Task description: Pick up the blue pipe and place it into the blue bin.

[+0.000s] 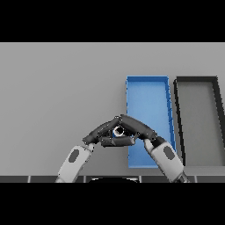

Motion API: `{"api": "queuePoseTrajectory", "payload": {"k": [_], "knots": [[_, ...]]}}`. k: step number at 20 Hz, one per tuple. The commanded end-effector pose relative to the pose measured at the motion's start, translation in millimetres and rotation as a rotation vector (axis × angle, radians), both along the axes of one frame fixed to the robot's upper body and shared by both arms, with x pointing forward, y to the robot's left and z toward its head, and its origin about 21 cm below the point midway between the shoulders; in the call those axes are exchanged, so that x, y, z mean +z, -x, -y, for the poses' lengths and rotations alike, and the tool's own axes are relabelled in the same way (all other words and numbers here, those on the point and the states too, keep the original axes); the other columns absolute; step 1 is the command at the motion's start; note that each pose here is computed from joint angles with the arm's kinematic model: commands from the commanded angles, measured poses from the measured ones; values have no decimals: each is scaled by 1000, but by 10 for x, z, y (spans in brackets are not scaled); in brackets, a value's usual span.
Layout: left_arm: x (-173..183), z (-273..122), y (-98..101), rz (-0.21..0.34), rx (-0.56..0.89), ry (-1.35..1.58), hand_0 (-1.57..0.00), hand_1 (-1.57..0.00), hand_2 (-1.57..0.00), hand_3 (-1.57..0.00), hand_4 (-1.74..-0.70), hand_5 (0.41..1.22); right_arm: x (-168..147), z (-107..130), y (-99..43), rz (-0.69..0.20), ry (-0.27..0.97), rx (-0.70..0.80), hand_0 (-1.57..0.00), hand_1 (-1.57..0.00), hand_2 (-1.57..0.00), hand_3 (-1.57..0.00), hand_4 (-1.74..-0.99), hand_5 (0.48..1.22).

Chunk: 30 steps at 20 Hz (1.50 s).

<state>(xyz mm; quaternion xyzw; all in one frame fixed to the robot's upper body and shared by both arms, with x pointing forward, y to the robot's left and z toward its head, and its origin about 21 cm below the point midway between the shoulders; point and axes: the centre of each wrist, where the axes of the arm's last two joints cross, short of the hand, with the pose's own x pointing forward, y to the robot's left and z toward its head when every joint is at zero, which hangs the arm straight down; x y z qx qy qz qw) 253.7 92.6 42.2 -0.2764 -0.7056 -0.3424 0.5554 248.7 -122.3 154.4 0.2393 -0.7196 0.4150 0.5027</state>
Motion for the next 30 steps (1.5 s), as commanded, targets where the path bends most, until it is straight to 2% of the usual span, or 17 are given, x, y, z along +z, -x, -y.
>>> {"api": "queuePoseTrajectory", "payload": {"k": [1,4,6,9,10,11,13,15,18,21,23,26,28,30], "knots": [[14,12,-18,-2,11,-3,-1571,-1571,-1549,-1372,-1717,1221,-16,8,-18,25,-10,5,-1413,-1417,-1418,-1350,-1474,996],[8,24,-20,25,17,11,-1571,-1571,-1551,-1417,-1729,1221,-22,-60,29,56,-13,19,-1490,-1492,-1492,-1458,-1485,1106],[32,55,-29,36,14,17,-1571,-1571,-1558,-1437,-1733,1221,-33,-36,55,-2,-64,17,-1519,-1520,-1521,-1499,-1490,1147],[31,19,-12,34,26,25,-1571,-1571,-1564,-1434,-1732,1221,-27,-64,68,-35,-81,12,-1545,-1545,-1545,-1534,-1494,1183],[23,16,-14,41,30,25,-1571,-1571,-1566,-1264,-1734,1221,-26,-72,46,-44,-81,11,-1550,-1550,-1550,-1541,-1495,1191],[44,-6,-18,56,36,17,-1446,-1368,-1336,-1051,-1629,1221,-30,-66,75,-29,-93,7,-1554,-1554,-1555,-1547,-1496,1197],[46,-68,-40,71,16,-28,-940,-875,-855,-672,-1406,1221,-9,-68,58,-24,-88,-3,-1560,-1560,-1560,-1556,-1497,1206],[25,-63,-60,68,-19,-56,-601,-560,-547,-430,-1250,1221,-5,-69,49,-33,-72,-18,-1564,-1564,-1564,-1561,-1498,1211],[13,-69,-60,35,-19,-110,-307,-286,-279,-220,-1092,984,0,-75,86,-26,-83,-19,-1567,-1568,-1568,-1566,-1498,1216],[12,-91,-73,-21,-3,-162,-157,-146,-143,-112,-1011,785,-8,-99,79,3,-103,-26,-1569,-1569,-1569,-1568,-1499,1218],[-18,-84,-53,-16,12,-148,-100,-93,-91,-71,-977,682,-1,-127,74,-1,-92,-38,-1570,-1570,-1570,-1569,-1499,1219],[-19,-104,-80,-57,29,-164,-51,-47,-46,-36,-973,578,7,-110,44,9,-126,-29,-1570,-1570,-1570,-1570,-1499,1220],[-63,-117,-90,-80,35,-177,-32,-30,-29,-23,-967,544,51,-74,50,19,-164,-27,-1571,-1571,-1571,-1570,-1497,1220],[-71,-76,-94,-80,43,-190,-20,-19,-18,-14,-971,519,132,-37,27,-4,-191,-31,-1571,-1571,-1571,-1571,-1496,1221]]}}
